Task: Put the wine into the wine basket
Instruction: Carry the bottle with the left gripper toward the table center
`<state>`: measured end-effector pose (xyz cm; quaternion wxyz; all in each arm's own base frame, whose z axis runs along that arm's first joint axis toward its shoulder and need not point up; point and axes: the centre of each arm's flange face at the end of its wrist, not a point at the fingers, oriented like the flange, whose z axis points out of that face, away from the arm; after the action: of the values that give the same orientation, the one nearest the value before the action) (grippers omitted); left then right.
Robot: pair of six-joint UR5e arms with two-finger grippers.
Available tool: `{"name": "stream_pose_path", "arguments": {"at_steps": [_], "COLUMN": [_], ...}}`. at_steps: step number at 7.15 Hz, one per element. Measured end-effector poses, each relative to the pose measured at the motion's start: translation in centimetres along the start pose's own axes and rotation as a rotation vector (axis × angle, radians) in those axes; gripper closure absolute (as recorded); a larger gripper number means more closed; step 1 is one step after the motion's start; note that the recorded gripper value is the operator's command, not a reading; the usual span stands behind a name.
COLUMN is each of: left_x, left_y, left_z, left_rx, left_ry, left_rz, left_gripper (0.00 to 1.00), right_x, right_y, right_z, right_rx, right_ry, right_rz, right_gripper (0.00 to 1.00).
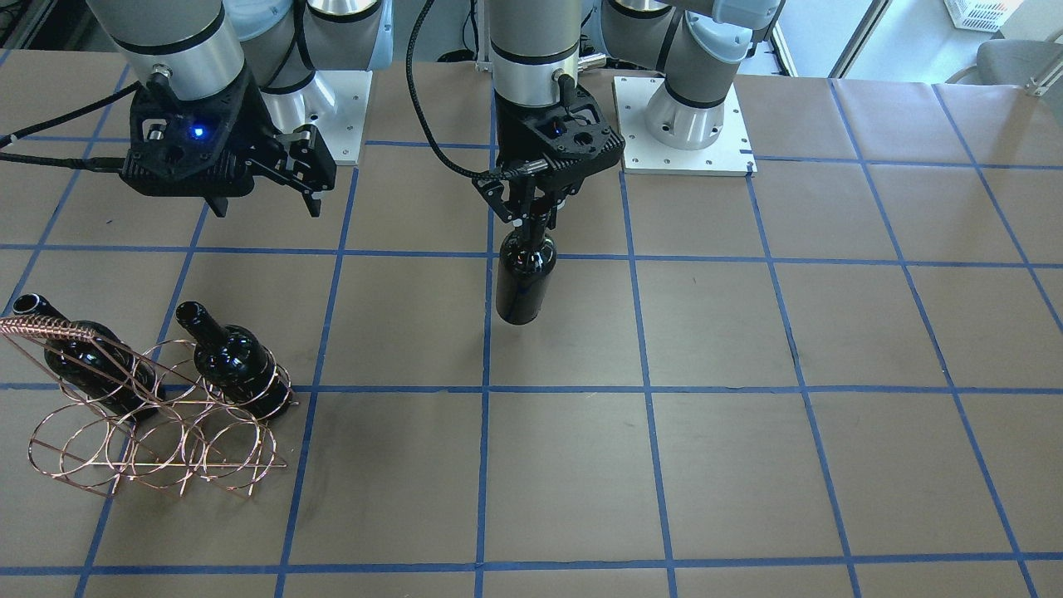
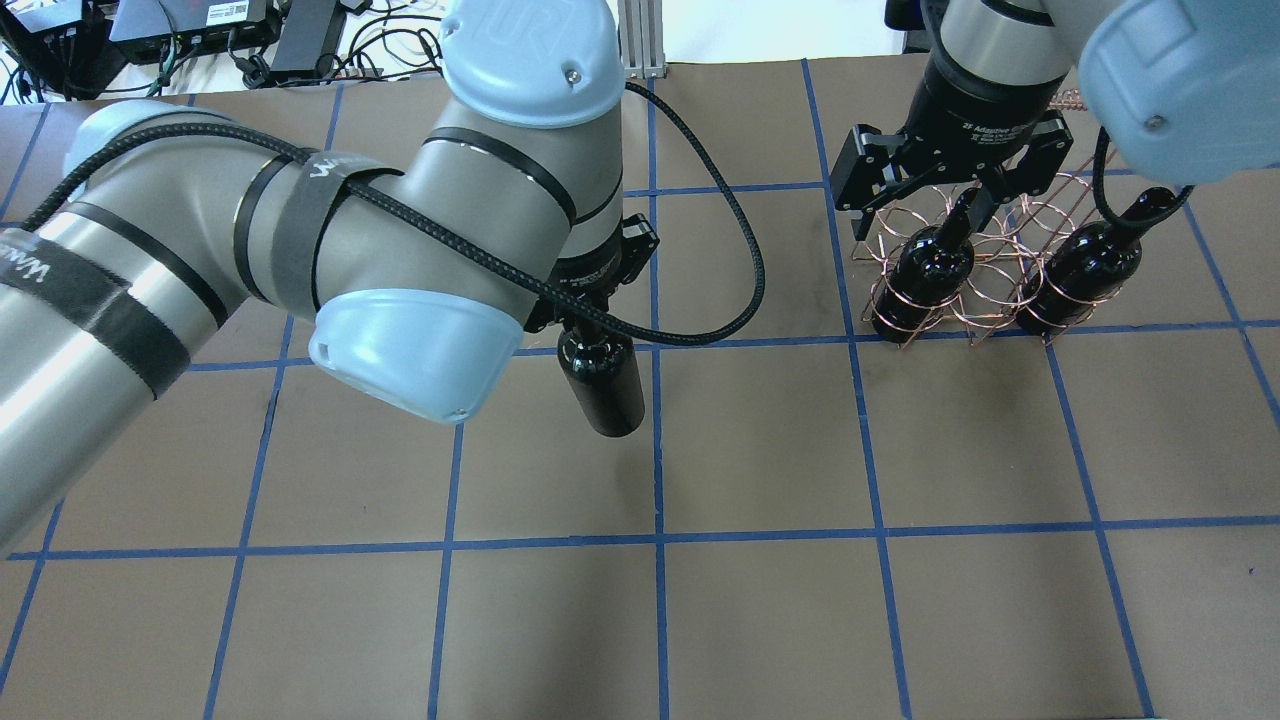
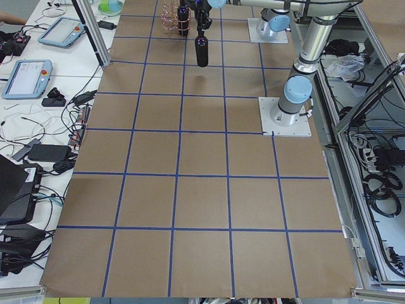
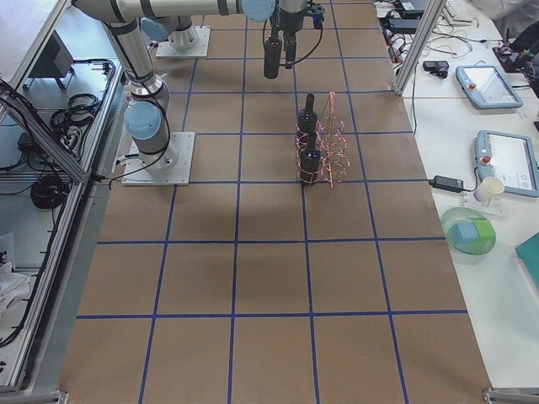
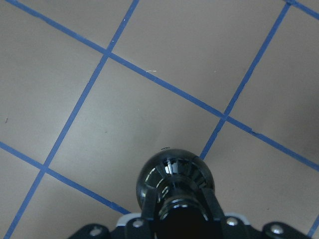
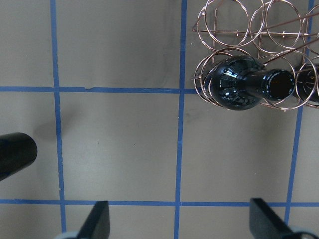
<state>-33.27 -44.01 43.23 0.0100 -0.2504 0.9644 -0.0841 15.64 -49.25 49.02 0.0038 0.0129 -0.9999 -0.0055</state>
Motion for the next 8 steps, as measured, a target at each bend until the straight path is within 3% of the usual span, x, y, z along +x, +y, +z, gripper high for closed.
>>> {"name": "stream_pose_path", "arguments": {"at_steps": [3,8], "left_x": [1.2,1.8], "left_y": [-0.6,-0.8], "left_z": [0.9,2.9], "left_rx": [0.032,0.018], "left_ry": [0.025,-0.001], "left_rz": [0.009,0.026], "left_gripper": [0.76,0.76], "right_x": [0.0,0.0], "right_y": [0.0,0.0], "right_z": [0.0,0.0], "right_rx": [-0.001,-0.001], "right_ry": [0.000,0.000], "right_rz": [0.000,0.000], "right_gripper": [0.00,0.00]}}
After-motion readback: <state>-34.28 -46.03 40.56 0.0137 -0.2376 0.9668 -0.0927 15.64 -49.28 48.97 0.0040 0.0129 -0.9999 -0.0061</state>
